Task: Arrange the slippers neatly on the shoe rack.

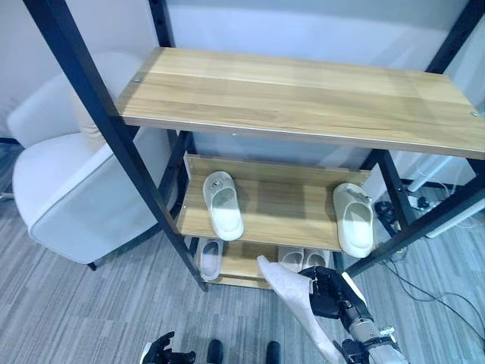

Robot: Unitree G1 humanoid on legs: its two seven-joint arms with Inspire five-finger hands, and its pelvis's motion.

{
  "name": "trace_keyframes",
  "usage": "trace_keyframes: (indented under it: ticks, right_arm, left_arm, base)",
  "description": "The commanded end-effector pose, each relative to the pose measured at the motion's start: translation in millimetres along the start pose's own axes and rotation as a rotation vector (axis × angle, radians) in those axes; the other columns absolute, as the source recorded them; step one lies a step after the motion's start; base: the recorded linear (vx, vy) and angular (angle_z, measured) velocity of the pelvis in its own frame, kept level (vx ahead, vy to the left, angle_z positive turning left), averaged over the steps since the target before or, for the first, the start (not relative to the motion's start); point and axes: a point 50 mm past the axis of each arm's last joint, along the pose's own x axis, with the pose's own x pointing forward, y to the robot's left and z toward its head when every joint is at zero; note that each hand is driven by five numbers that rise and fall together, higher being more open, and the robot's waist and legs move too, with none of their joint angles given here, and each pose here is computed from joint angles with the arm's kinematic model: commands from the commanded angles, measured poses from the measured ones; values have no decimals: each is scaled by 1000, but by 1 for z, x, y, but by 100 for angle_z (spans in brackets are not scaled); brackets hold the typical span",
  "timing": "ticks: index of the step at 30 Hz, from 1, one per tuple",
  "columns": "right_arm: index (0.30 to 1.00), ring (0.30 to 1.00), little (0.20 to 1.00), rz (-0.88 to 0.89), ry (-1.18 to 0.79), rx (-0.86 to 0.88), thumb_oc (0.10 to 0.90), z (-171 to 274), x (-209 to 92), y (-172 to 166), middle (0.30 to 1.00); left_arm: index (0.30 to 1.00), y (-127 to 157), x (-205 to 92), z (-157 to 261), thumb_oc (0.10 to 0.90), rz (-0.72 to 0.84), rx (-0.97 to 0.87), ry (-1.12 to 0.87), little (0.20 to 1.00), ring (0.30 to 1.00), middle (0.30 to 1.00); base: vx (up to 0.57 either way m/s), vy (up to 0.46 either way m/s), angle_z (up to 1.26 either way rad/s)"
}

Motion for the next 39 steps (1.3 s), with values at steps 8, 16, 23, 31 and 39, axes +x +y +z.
trace_keyframes:
  ticks: [8, 16, 23, 31, 39]
  right_arm:
    - [300, 300, 300, 21, -134, 17, 400, 21, 14, -3, 300]
    - [300, 300, 300, -42, -15, 102, 400, -3, 27, 1, 300]
    - [300, 300, 300, -49, -236, -32, 400, 57, 72, 4, 300]
    - [300, 300, 300, -178, -471, -113, 400, 136, 114, 2, 300]
    - [300, 300, 300, -389, -774, -31, 400, 240, 128, -10, 300]
  left_arm:
    - [900, 15, 9, 30, 800, 71, -25, -96, 900, 900, 900]
    - [900, 27, 10, 59, 800, 90, -8, -232, 900, 900, 900]
    - [900, 17, 1, 132, 800, 63, -62, -543, 900, 900, 900]
    - [900, 18, -34, 217, 800, 96, -274, -906, 900, 900, 900]
    - [900, 67, -74, 281, 800, 456, -577, -1160, 900, 900, 900]
  base:
    - [28, 80, 12]
    - [18, 39, -9]
    - [-103, 14, 1]
    - [-62, 13, 19]
    - [-38, -8, -2]
